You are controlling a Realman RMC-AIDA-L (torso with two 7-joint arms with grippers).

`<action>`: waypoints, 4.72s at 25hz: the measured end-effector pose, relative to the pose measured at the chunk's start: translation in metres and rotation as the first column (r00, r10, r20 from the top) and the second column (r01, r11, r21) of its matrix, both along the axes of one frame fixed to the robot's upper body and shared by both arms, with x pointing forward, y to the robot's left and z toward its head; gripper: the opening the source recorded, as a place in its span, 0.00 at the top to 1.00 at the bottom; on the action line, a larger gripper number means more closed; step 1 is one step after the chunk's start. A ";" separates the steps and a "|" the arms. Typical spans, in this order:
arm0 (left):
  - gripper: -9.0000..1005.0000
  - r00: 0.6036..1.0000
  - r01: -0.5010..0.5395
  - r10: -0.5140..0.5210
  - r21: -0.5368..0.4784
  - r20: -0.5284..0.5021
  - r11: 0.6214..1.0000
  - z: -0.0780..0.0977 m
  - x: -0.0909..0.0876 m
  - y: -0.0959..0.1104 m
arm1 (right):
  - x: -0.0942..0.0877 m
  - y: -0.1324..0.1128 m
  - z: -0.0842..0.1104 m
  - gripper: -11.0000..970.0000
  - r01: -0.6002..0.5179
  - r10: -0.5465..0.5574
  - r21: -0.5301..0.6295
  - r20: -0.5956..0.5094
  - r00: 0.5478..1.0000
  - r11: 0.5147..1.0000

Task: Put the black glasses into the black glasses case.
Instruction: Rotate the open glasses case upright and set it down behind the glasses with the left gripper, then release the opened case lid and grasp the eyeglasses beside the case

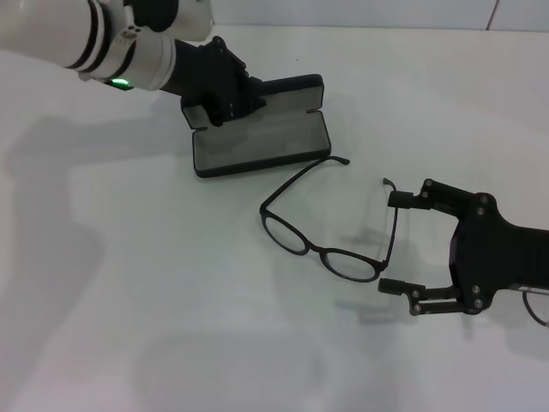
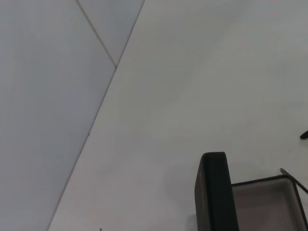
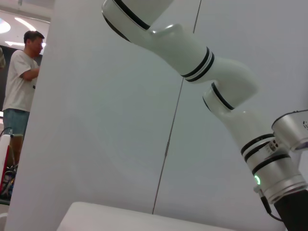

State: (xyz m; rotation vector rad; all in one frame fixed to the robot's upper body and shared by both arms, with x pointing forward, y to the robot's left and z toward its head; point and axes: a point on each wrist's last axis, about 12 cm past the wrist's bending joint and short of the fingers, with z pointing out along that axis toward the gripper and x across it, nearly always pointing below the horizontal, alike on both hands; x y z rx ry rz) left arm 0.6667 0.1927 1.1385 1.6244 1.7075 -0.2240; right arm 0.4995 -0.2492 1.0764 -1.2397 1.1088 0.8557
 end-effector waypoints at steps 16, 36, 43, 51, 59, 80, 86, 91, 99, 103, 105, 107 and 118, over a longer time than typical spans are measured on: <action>0.77 0.999 -0.014 0.013 0.028 0.034 1.000 -0.008 0.003 -0.004 | 0.002 -0.003 -0.002 0.10 0.021 -0.021 -0.020 0.002 1.000 1.000; 0.77 0.995 0.029 -0.027 0.025 -0.093 0.999 -0.002 -0.003 -0.020 | 0.000 -0.004 -0.004 0.10 0.030 -0.030 -0.017 -0.010 0.999 0.999; 0.61 0.989 0.064 -0.073 -0.073 -0.126 0.995 0.010 -0.008 -0.022 | 0.002 -0.004 -0.005 0.10 0.047 -0.048 -0.027 -0.010 0.999 0.999; 0.61 0.999 0.026 -0.038 -0.593 -0.007 0.805 0.011 -0.036 0.007 | 0.011 -0.002 0.003 0.10 0.076 -0.076 0.006 -0.021 0.997 0.997; 0.61 0.956 -0.154 0.294 -0.850 0.001 0.503 -0.054 -0.094 0.040 | 0.039 0.011 0.036 0.10 0.023 -0.038 -0.139 -0.105 0.994 0.990; 0.26 0.817 -0.406 0.536 -0.873 -0.214 0.270 -0.092 -0.128 0.074 | 0.089 0.110 0.086 0.14 -0.080 -0.181 -0.697 -0.293 0.939 0.712; 0.26 0.811 -0.426 0.541 -0.858 -0.221 0.288 -0.092 -0.120 0.070 | 0.085 0.125 0.086 0.15 -0.115 -0.163 -0.723 -0.303 0.939 0.682; 0.26 0.812 -0.435 0.540 -0.846 -0.221 0.309 -0.092 -0.116 0.068 | 0.083 0.133 0.080 0.16 -0.116 -0.160 -0.735 -0.294 0.942 0.668; 0.27 0.828 -0.424 0.518 -0.844 -0.215 0.328 -0.088 -0.108 0.060 | 0.076 0.151 0.059 0.31 -0.066 -0.162 -0.765 -0.218 0.963 0.640; 0.27 0.836 -0.420 0.507 -0.842 -0.212 0.339 -0.088 -0.108 0.058 | 0.074 0.153 0.054 0.32 -0.069 -0.163 -0.773 -0.219 0.962 0.631; 0.27 0.837 -0.419 0.504 -0.842 -0.213 0.340 -0.088 -0.108 0.057 | 0.073 0.153 0.052 0.39 -0.072 -0.165 -0.775 -0.223 0.961 0.628; 0.27 0.837 -0.421 0.504 -0.841 -0.215 0.339 -0.088 -0.108 0.057 | 0.073 0.152 0.050 0.45 -0.075 -0.166 -0.777 -0.226 0.960 0.625; 0.27 0.837 -0.428 0.501 -0.835 -0.221 0.347 -0.091 -0.111 0.055 | 0.074 0.152 0.046 0.59 -0.067 -0.179 -0.778 -0.226 0.958 0.625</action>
